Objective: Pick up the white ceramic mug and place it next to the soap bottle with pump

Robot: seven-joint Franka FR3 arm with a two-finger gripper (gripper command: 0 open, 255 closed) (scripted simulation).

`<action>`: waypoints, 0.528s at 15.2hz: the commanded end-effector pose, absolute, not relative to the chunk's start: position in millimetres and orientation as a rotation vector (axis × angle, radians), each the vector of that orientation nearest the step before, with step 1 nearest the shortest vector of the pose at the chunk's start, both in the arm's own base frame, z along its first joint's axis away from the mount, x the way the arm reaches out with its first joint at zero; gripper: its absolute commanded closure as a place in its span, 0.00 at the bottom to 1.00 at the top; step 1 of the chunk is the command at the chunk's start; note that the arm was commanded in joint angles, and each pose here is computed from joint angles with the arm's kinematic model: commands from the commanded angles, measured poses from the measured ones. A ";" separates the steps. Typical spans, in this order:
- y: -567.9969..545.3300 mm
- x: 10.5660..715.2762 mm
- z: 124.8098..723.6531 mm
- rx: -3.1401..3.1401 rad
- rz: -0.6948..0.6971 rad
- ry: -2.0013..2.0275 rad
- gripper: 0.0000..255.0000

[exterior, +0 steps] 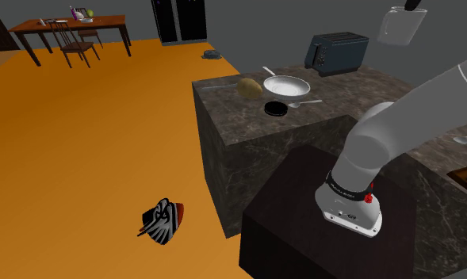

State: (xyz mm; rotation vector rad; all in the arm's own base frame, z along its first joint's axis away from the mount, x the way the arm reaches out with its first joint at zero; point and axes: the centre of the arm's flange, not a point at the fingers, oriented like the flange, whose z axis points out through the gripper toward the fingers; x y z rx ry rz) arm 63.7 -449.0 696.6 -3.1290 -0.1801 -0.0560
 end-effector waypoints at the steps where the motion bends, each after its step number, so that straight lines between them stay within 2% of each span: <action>1: -469.6 46.0 696.9 -3.131 -0.054 -0.182 1.00; 8: -538.0 -16.1 697.0 -3.131 -0.054 -0.182 1.00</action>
